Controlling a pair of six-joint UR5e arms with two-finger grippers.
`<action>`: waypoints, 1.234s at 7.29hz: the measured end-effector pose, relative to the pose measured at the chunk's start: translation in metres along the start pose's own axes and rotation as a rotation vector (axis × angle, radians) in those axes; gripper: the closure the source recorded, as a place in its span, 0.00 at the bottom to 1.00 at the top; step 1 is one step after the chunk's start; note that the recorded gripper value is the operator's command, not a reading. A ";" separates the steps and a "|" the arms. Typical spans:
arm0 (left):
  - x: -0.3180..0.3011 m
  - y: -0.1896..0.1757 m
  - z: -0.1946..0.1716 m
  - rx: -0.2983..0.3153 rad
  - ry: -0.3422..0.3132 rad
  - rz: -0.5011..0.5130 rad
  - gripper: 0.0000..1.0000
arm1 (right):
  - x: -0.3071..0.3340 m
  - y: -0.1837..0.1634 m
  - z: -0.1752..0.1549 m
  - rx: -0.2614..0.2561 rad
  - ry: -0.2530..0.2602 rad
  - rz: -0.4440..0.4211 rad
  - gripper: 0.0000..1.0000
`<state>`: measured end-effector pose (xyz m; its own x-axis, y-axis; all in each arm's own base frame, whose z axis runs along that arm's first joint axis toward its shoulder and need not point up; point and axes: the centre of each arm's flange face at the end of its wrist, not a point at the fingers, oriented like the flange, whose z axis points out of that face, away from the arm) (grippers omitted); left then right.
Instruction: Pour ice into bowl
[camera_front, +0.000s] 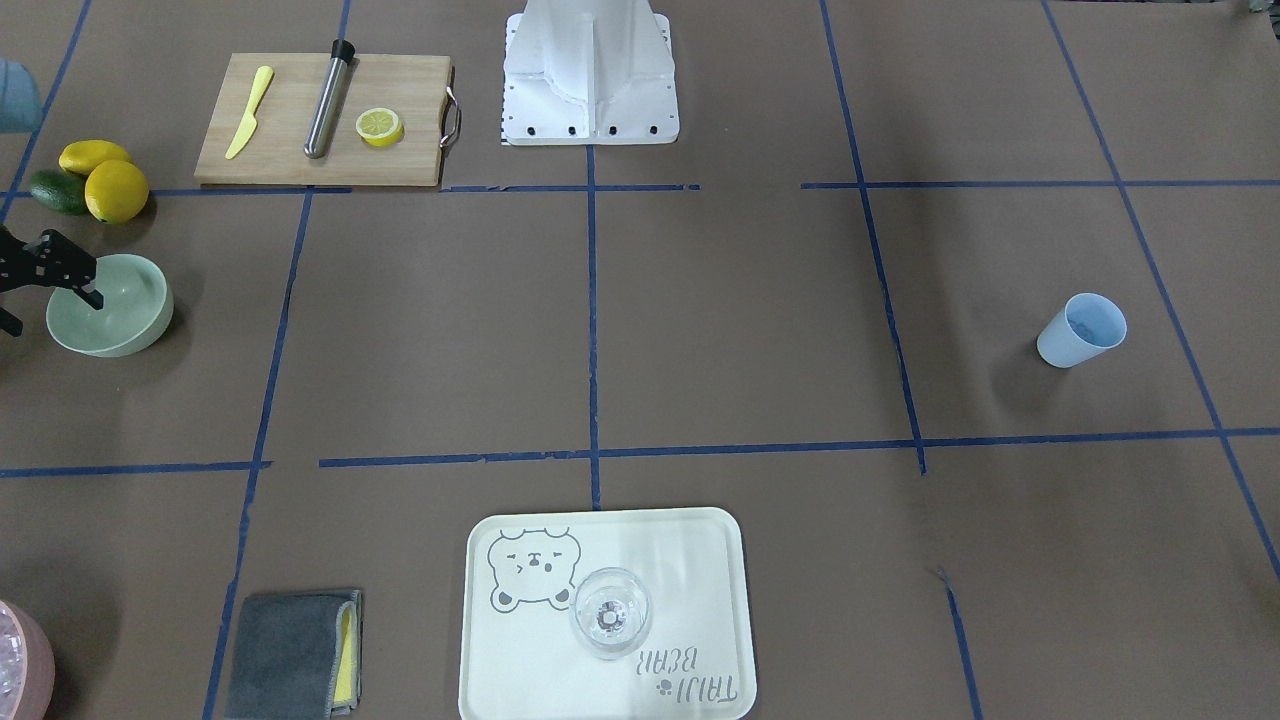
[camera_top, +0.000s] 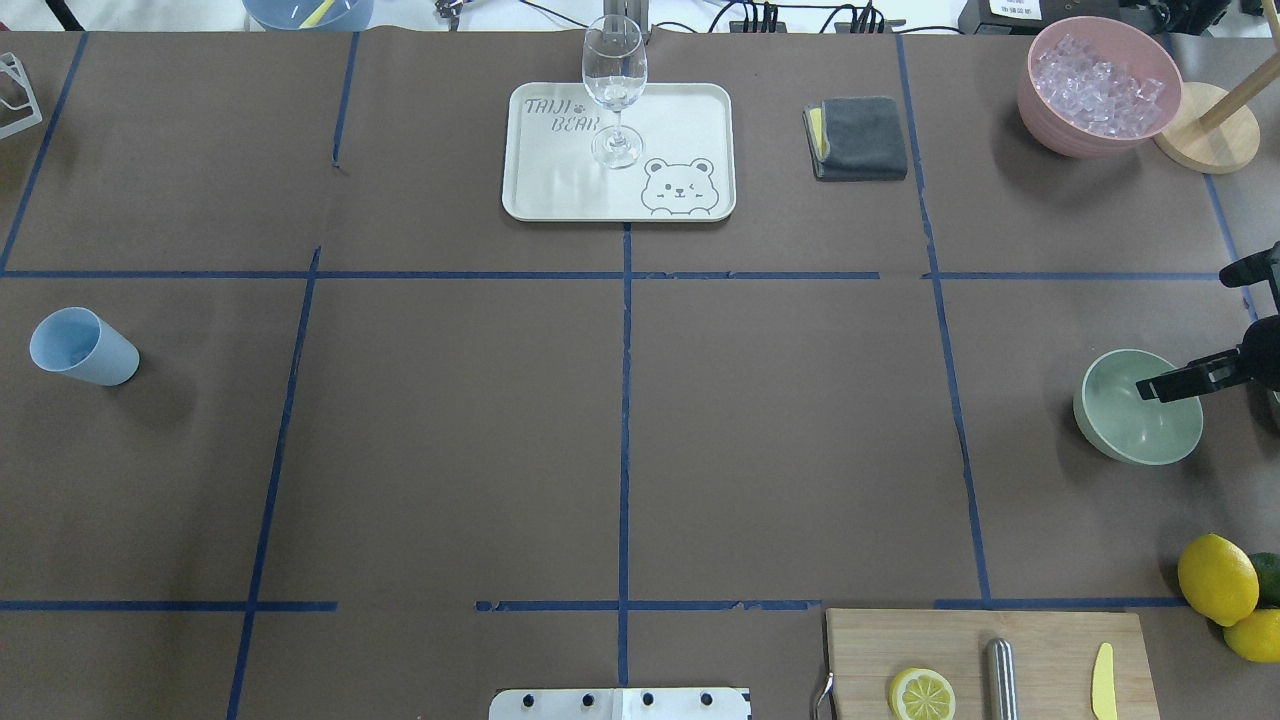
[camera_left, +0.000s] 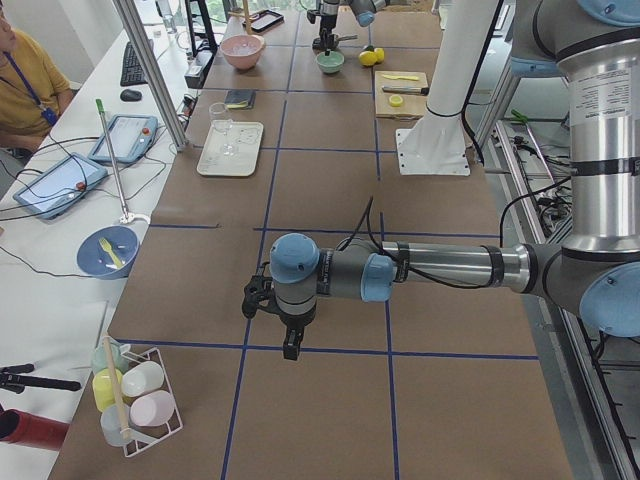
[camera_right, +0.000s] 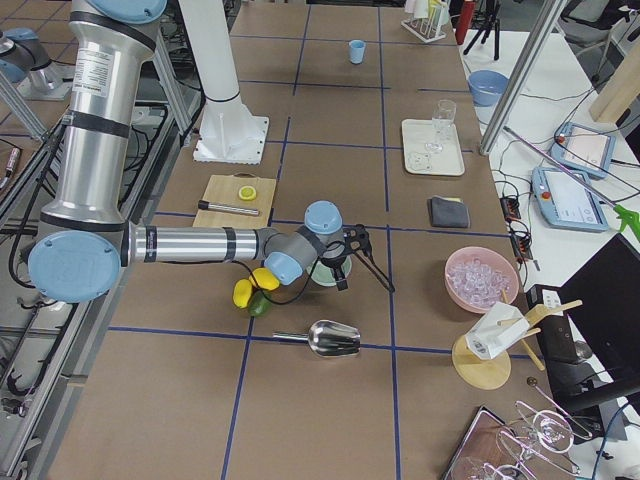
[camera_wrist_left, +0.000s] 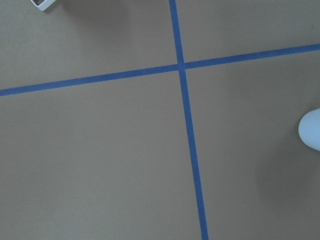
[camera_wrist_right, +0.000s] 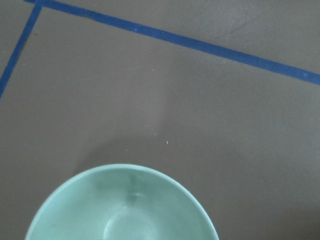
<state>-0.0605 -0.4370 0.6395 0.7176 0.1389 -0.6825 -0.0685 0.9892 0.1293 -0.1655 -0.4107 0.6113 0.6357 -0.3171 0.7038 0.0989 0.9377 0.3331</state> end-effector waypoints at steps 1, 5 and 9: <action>0.000 0.000 0.000 0.000 0.000 0.000 0.00 | -0.001 0.002 0.004 -0.009 -0.001 -0.006 0.66; 0.000 0.000 0.000 0.000 0.000 0.002 0.00 | 0.002 0.007 0.008 -0.025 0.005 -0.004 1.00; 0.001 -0.001 0.000 0.010 -0.001 0.011 0.00 | -0.024 -0.019 -0.002 0.028 -0.034 -0.059 1.00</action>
<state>-0.0598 -0.4381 0.6384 0.7173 0.1495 -0.6805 -0.0694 0.9872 0.1437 -0.1814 -0.4208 0.5867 0.6032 -0.3764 0.7032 0.1136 0.9132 0.3913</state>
